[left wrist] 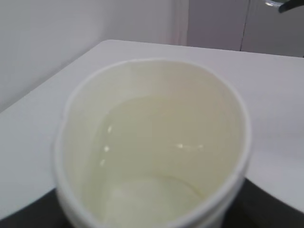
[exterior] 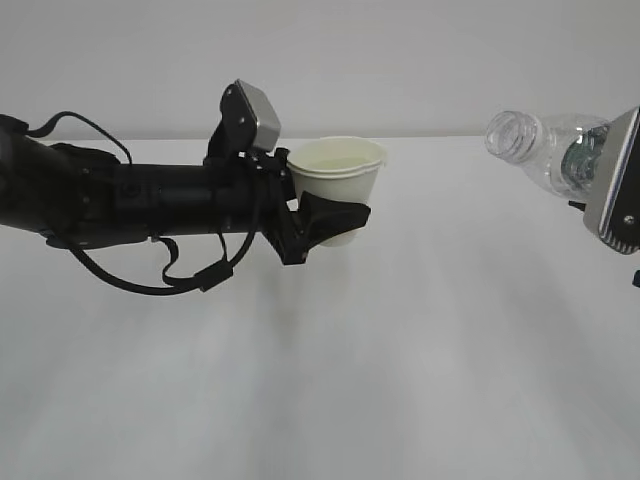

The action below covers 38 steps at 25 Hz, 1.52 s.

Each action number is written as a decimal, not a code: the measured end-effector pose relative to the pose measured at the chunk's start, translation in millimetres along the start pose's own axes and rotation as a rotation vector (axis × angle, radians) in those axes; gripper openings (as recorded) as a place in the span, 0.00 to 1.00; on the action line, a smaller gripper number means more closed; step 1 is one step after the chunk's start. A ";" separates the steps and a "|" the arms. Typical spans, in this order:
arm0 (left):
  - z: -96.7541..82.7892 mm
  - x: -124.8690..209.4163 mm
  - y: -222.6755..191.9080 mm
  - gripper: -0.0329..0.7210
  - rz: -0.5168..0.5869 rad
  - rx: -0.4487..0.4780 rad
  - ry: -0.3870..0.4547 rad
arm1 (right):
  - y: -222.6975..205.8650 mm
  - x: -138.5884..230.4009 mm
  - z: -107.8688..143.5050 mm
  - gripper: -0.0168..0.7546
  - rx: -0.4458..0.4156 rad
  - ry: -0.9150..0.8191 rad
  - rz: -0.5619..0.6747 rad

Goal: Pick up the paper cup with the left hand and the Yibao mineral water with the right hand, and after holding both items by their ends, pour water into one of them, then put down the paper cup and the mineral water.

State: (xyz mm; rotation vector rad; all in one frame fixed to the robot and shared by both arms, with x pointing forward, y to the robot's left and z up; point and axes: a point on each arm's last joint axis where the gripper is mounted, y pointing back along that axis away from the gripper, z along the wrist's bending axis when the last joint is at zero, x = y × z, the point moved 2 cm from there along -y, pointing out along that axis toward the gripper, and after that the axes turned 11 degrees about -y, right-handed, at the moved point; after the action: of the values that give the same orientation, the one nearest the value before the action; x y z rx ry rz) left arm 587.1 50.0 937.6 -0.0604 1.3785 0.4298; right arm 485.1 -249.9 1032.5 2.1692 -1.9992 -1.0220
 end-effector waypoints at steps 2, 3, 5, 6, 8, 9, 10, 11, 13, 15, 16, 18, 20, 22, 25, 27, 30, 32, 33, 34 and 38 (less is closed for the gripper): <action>6.9 2.7 5.2 0.62 0.005 -0.019 0.000 | 0.0 0.0 0.0 0.63 0.000 -0.002 0.000; 10.5 4.1 7.9 0.62 0.008 -0.029 0.000 | 0.0 0.0 0.0 0.63 0.000 -0.002 0.000; 16.3 6.3 12.4 0.62 0.011 -0.046 0.001 | 0.0 0.0 0.0 0.63 0.000 -0.004 0.000; 19.4 7.5 14.9 0.62 0.013 -0.055 0.004 | 0.0 0.0 0.0 0.63 0.000 -0.004 0.000; 24.3 9.4 18.9 0.62 0.016 -0.070 0.007 | 0.0 0.0 0.0 0.63 0.000 -0.004 0.000; 26.9 10.5 21.2 0.62 0.019 -0.077 0.008 | 0.0 0.0 0.0 0.63 0.000 -0.004 0.000; 30.2 11.8 24.1 0.62 0.021 -0.088 0.010 | 0.0 0.0 0.0 0.63 0.000 -0.004 0.000; 32.3 12.7 25.9 0.62 0.022 -0.094 0.011 | 0.0 0.0 0.0 0.63 0.000 -0.005 0.000; 38.8 15.3 31.8 0.62 0.027 -0.114 0.016 | 0.0 0.0 0.0 0.63 0.000 -0.005 0.000; 44.9 17.8 37.6 0.62 0.031 -0.134 0.020 | 0.0 0.0 0.0 0.63 0.000 -0.005 0.000; 48.3 19.3 40.9 0.62 0.034 -0.145 0.022 | 0.0 0.0 0.0 0.63 0.000 -0.005 0.000; 54.4 22.4 47.7 0.62 0.037 -0.166 0.028 | 0.0 0.0 0.0 0.63 0.000 -0.006 0.000; 59.2 26.0 55.9 0.62 0.032 -0.181 0.039 | 0.0 0.0 0.0 0.63 0.000 -0.006 0.000; 62.9 31.2 63.6 0.62 0.039 -0.199 0.053 | 0.0 0.0 0.0 0.63 0.000 -0.006 0.000; 69.1 37.4 74.9 0.62 0.047 -0.227 0.064 | 0.0 0.0 0.0 0.63 0.000 -0.006 0.000; 74.1 40.1 82.2 0.62 0.048 -0.245 0.064 | 0.0 0.0 0.0 0.63 0.000 -0.006 0.000; 80.1 43.6 91.7 0.62 0.049 -0.269 0.062 | 0.0 0.0 0.0 0.63 0.000 -0.006 0.000; 83.7 46.1 97.5 0.62 0.053 -0.285 0.059 | 0.0 0.0 0.0 0.63 0.000 -0.006 0.000; 85.6 47.1 100.3 0.62 0.055 -0.293 0.058 | 0.0 0.0 0.0 0.63 0.000 -0.008 0.000; 86.9 47.7 102.1 0.62 0.057 -0.298 0.057 | 0.0 0.0 0.0 0.63 0.000 -0.008 0.000; 91.5 51.9 111.0 0.62 0.067 -0.321 0.051 | 0.0 -0.5 0.3 0.63 -0.003 -0.012 -0.005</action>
State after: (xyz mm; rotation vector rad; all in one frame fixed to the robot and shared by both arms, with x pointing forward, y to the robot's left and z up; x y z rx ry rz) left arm 642.7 192.2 929.4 -0.2905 1.3536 0.7070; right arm 485.0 -249.3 1032.5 2.1726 -1.9976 -1.0395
